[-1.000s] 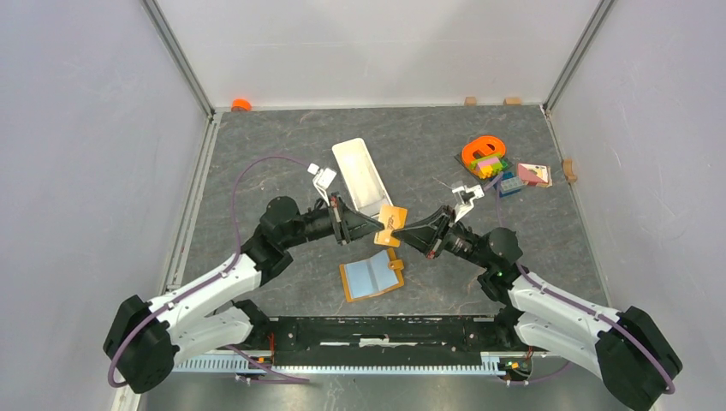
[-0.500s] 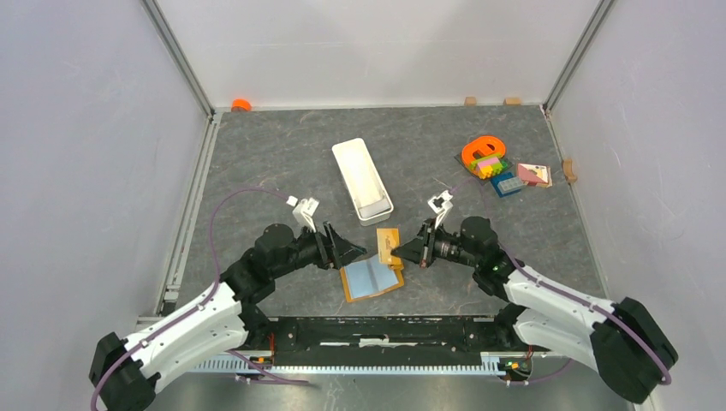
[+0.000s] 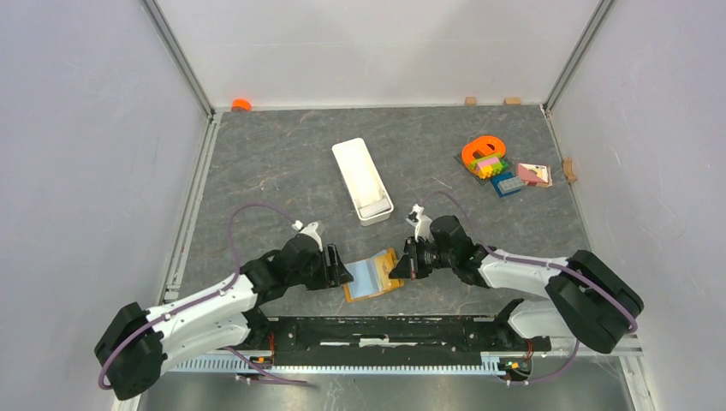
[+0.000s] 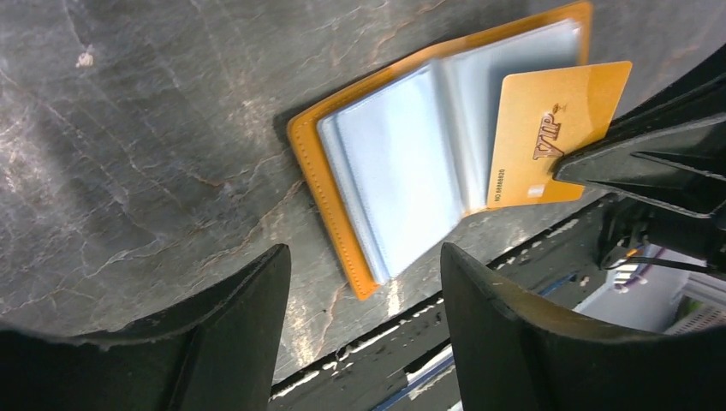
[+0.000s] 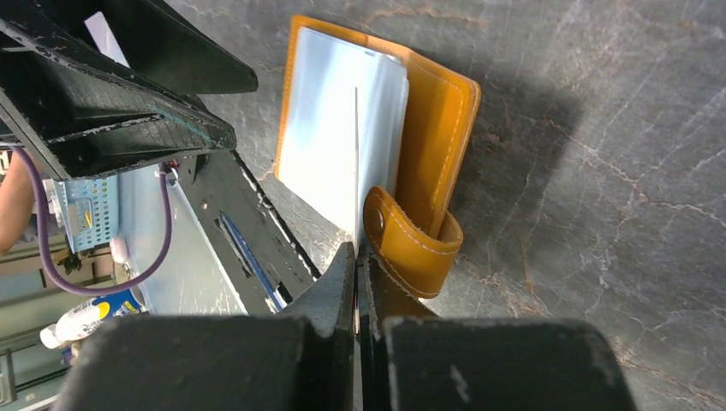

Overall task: Put the credit cards into the card holder
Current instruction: Insert the credit card into the card holder.

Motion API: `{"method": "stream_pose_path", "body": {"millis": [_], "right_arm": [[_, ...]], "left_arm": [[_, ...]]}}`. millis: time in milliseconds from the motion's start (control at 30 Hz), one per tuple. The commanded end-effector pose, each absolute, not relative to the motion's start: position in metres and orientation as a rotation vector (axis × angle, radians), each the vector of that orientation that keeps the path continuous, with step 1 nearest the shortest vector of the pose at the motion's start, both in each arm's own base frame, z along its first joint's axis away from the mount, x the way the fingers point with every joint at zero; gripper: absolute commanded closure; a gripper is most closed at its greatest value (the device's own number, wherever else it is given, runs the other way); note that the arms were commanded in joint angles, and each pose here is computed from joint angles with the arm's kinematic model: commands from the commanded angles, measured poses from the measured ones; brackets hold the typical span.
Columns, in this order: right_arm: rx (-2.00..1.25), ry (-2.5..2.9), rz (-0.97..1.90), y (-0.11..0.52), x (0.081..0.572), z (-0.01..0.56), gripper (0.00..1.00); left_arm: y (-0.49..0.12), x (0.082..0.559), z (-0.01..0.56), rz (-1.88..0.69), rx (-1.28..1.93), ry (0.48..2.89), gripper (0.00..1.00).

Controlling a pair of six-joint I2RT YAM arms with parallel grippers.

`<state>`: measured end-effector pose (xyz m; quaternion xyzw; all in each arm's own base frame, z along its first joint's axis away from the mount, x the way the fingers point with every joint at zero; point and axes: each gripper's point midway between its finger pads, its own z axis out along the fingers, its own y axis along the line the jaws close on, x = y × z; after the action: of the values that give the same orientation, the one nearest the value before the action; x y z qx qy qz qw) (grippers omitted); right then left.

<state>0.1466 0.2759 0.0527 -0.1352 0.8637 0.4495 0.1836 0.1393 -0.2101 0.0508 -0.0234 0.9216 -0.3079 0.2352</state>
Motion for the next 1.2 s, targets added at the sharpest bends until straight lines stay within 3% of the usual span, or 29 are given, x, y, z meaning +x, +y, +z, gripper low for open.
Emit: {"method": "stream_pose_path", "body": {"millis": [0, 467, 1167], "right_arm": [[-0.390, 2.439, 1.303, 0.286, 0.149, 0.056, 1.00], [-0.254, 2.488, 1.440, 0.294, 0.141, 0.047, 1.00], [-0.085, 2.504, 1.369, 0.292, 0.154, 0.030, 1.00]], "left_arm": [[-0.211, 0.143, 0.051, -0.791, -0.080, 2.552, 0.30], [-0.213, 0.138, 0.029, -0.767, -0.051, 2.607, 0.42], [-0.210, 0.137, 0.019, -0.724, -0.044, 2.633, 0.48]]}}
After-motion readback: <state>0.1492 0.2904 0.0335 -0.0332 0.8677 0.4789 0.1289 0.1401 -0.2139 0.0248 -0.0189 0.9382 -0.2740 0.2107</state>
